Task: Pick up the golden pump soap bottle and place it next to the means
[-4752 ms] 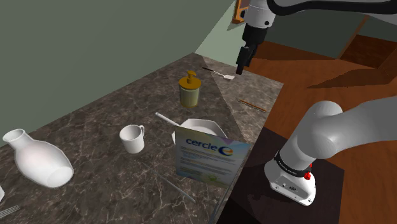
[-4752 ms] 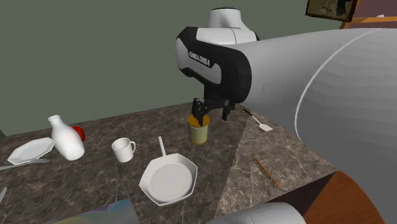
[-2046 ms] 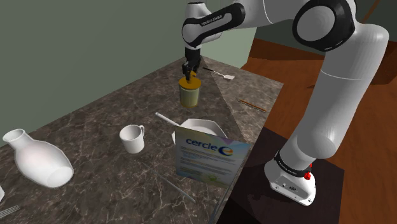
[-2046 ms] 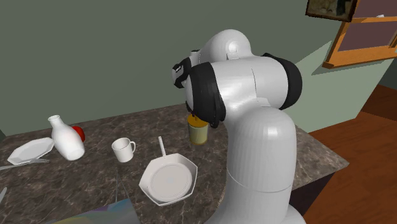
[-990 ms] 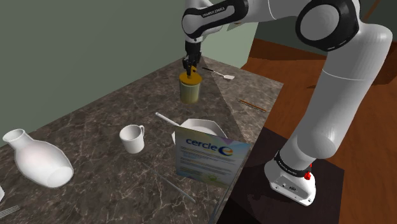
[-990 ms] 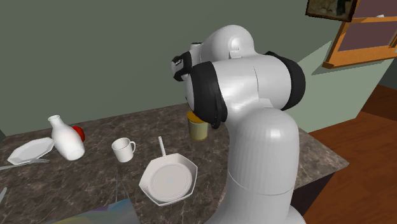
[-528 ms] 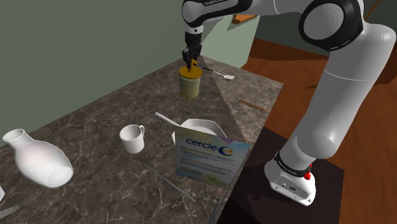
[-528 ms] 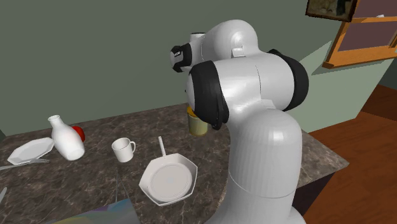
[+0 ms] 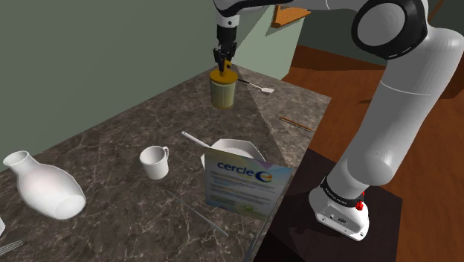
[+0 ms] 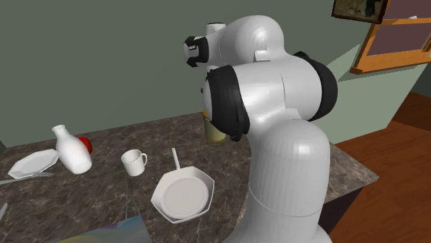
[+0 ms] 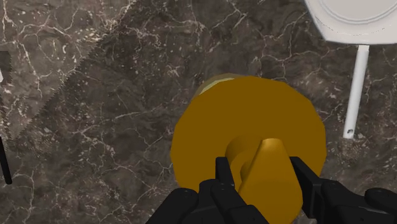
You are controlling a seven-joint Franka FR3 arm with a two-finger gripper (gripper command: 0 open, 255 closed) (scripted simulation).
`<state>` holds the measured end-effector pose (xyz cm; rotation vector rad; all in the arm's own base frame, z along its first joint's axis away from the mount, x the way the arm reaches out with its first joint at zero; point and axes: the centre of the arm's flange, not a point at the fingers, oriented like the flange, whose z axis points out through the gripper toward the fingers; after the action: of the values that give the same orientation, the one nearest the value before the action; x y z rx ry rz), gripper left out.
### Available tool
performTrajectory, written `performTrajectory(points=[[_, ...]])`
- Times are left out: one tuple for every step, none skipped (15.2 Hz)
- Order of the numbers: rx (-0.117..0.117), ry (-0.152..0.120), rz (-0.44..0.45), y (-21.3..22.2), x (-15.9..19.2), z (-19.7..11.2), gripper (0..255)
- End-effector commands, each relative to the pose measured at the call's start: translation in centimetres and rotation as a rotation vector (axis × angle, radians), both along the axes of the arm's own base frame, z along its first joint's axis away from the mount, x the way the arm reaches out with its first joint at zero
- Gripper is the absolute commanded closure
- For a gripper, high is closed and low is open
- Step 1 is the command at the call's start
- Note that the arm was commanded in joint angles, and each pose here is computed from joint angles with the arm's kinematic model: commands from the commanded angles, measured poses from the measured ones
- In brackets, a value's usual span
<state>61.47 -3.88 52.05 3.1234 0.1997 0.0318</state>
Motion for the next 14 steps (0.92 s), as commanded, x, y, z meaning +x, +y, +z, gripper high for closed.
performTrajectory(points=[[0.000,-0.001,0.000,0.0,0.0,1.0,255],[0.000,-0.001,0.000,0.0,0.0,1.6,255],[0.000,-0.001,0.000,0.0,0.0,2.1,255],[0.000,-0.001,0.000,0.0,0.0,2.6,255],[0.000,-0.001,0.000,0.0,0.0,3.2,255],[0.000,-0.001,0.000,0.0,0.0,3.7,255],[0.000,-0.001,0.000,0.0,0.0,4.2,255],[0.000,-0.001,0.000,0.0,0.0,4.7,255],[0.000,-0.001,0.000,0.0,0.0,5.3,255],[0.000,-0.001,0.000,0.0,0.0,5.8,255],[0.000,-0.001,0.000,0.0,0.0,6.3,255],[0.000,-0.001,0.000,0.0,0.0,6.9,255],[0.000,-0.001,0.000,0.0,0.0,7.4,255],[0.000,-0.001,0.000,0.0,0.0,7.9,255]])
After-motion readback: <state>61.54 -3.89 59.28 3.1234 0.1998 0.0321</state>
